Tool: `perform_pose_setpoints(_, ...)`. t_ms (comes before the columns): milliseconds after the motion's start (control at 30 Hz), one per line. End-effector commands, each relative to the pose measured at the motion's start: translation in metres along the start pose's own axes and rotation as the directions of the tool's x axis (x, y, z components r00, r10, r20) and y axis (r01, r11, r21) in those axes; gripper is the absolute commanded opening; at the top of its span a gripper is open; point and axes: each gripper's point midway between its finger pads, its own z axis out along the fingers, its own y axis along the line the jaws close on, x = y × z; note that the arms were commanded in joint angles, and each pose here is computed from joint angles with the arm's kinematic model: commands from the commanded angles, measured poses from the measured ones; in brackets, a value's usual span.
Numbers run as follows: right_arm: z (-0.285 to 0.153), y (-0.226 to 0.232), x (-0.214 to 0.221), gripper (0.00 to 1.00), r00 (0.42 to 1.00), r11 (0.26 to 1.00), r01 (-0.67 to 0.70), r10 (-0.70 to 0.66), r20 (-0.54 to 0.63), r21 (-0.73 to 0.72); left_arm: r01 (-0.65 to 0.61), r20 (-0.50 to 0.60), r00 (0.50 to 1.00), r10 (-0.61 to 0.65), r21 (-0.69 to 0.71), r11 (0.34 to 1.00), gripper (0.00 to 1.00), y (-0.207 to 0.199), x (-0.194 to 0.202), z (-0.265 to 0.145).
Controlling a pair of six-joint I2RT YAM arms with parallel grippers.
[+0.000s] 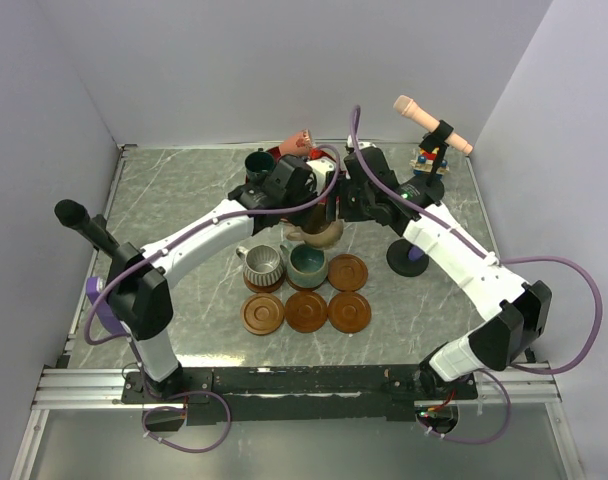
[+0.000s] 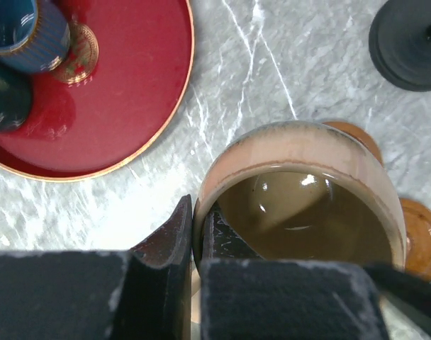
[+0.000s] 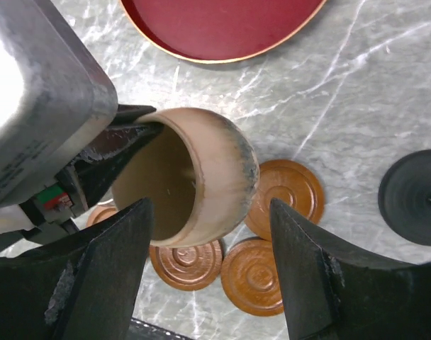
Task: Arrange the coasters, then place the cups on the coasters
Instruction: Place the cup on the coaster.
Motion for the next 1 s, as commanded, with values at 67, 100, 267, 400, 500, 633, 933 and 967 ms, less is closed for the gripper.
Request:
perform_pose_setpoints(67,0.013,0.003,-0.008,0.71,0.998,0.999,-0.032,0.031,0.056,0.019,0.024,0.213,0.977,-0.024,0.001,1.000,0.01,-0.007,-0.058,-0.040)
perform_pose_setpoints(100,0.015,0.000,-0.008,0.70,0.997,0.999,-0.031,0.029,0.065,0.039,0.020,0.217,0.976,-0.020,0.005,1.000,0.01,-0.010,-0.059,-0.042)
perform_pose_setpoints(267,0.026,-0.004,0.003,0.68,0.999,0.995,-0.007,0.003,0.040,0.097,0.029,0.221,0.975,-0.030,0.011,1.000,0.01,-0.019,-0.065,-0.046)
perform_pose_setpoints(400,0.031,-0.008,0.017,0.67,1.000,0.990,-0.003,0.000,0.026,0.144,0.091,0.235,0.968,-0.090,0.008,0.996,0.01,-0.019,-0.070,-0.046)
perform_pose_setpoints(500,0.035,-0.014,0.026,0.66,1.000,0.984,-0.028,0.026,0.015,0.177,0.132,0.251,0.959,-0.130,0.009,0.991,0.01,-0.019,-0.072,-0.048)
perform_pose_setpoints(633,0.037,-0.013,0.037,0.65,0.997,0.984,-0.078,0.078,0.007,0.162,0.186,0.275,0.944,-0.184,0.019,0.982,0.01,-0.019,-0.075,-0.052)
perform_pose_setpoints(933,0.049,-0.021,0.050,0.61,0.995,0.973,-0.089,0.096,-0.022,0.215,0.147,0.350,0.919,-0.180,0.119,0.982,0.01,-0.035,-0.089,-0.067)
perform_pose_setpoints(967,0.050,-0.024,0.052,0.60,0.995,0.969,-0.086,0.094,-0.025,0.233,0.142,0.352,0.919,-0.175,0.119,0.983,0.01,-0.035,-0.090,-0.068)
